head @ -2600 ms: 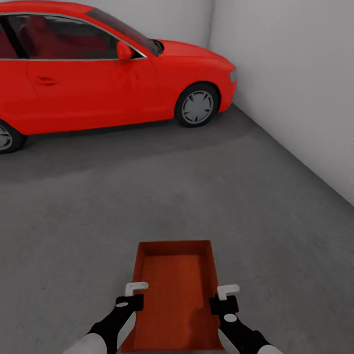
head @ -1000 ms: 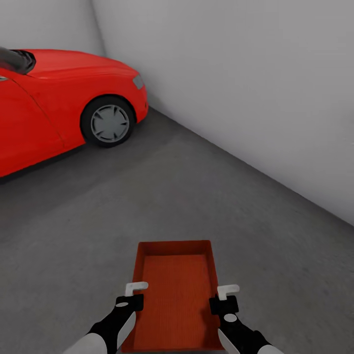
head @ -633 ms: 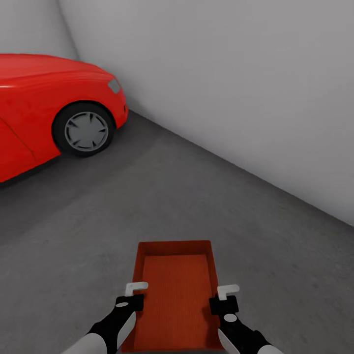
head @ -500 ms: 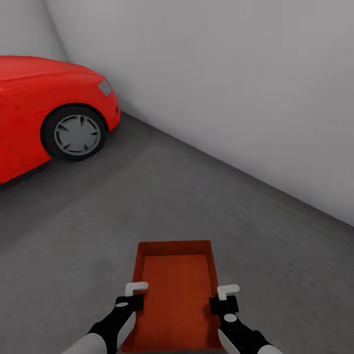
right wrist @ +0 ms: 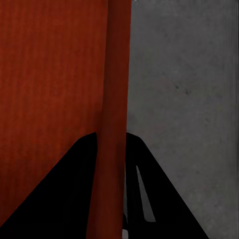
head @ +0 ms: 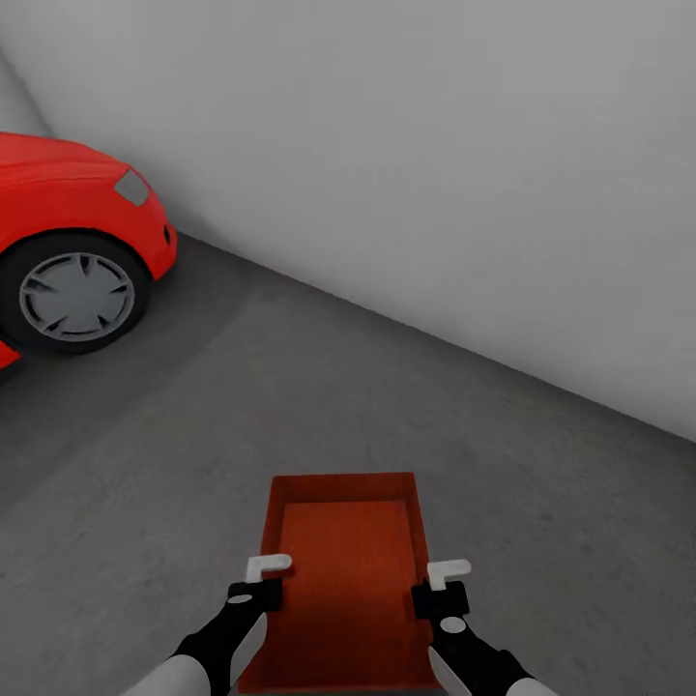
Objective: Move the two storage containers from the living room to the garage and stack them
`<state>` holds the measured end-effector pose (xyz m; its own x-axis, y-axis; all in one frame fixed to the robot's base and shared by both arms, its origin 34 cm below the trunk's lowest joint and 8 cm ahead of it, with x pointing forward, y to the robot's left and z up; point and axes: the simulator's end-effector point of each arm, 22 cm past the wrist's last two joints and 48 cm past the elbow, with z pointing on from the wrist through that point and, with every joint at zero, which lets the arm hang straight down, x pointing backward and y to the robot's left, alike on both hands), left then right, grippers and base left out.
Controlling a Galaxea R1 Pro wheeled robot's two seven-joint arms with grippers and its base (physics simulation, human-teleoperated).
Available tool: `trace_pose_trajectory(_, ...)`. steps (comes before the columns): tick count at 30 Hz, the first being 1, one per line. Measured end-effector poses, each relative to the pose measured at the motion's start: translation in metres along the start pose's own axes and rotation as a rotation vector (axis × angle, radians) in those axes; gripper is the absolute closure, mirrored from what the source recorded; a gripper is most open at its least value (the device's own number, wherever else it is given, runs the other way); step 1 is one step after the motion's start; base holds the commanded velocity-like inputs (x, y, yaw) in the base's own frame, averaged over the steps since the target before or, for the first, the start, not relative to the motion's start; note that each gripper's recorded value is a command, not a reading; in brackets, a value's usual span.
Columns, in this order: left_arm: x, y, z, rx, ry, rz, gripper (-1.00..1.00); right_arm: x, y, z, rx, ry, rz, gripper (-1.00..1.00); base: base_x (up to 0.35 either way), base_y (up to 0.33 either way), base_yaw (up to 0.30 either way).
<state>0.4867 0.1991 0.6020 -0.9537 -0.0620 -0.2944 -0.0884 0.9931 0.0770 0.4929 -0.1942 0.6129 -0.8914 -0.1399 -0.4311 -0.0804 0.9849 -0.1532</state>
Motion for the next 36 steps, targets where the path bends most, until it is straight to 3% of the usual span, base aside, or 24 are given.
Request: trace_pose_trajectory(36,-0.0002,-0.0001,0.0000,0.000,0.000,0.000,1.00,-0.0002,-0.0001,0.0000,0.000,0.000,0.000,1.00,0.321,0.000,-0.299)
